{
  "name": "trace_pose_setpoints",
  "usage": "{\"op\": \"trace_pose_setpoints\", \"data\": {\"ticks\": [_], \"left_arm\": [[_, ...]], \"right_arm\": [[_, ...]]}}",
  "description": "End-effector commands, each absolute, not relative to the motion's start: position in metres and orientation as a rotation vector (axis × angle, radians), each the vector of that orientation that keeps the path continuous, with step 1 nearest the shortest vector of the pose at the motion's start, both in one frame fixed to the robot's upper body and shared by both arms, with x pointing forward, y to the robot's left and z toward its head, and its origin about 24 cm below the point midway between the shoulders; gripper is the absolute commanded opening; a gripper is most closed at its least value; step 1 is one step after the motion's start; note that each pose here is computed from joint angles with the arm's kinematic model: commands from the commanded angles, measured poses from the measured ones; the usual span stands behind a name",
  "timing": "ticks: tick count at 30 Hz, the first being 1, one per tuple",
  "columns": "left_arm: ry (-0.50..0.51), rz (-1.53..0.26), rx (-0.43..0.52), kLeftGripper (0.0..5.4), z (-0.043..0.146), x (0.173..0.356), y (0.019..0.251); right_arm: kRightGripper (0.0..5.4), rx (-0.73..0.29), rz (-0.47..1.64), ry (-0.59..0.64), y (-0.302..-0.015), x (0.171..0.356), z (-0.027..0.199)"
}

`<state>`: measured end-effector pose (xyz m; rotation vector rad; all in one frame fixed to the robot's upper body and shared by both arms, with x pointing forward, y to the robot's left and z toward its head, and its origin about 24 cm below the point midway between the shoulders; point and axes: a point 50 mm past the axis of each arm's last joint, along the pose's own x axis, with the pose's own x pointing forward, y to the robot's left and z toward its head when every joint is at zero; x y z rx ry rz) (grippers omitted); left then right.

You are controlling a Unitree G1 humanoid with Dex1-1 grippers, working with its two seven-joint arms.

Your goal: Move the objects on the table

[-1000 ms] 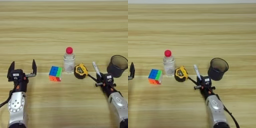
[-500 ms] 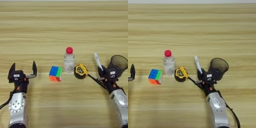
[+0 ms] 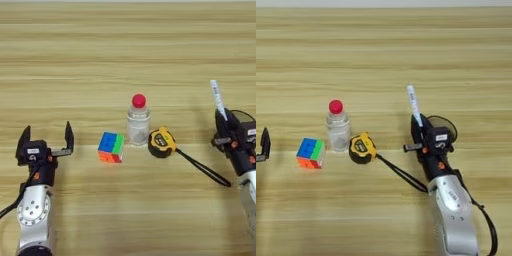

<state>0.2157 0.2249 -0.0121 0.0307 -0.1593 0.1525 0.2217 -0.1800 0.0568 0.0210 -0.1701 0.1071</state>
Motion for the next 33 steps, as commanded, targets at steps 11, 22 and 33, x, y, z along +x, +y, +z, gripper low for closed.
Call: {"op": "trace_pose_setpoints", "data": {"ticks": [11,22,33], "left_arm": [[-0.158,0.154,0.028,5.4,-0.012,0.217,0.226],[-0.159,0.154,0.028,5.4,-0.012,0.217,0.226],[-0.16,0.153,0.028,5.4,-0.012,0.216,0.225]], "right_arm": [[0.77,-0.063,-0.221,-0.202,-0.254,0.218,0.074],[0.77,-0.114,-0.287,-0.023,-0.275,0.224,0.038],[0.77,-0.122,-0.278,0.22,-0.281,0.228,-0.02]]}}
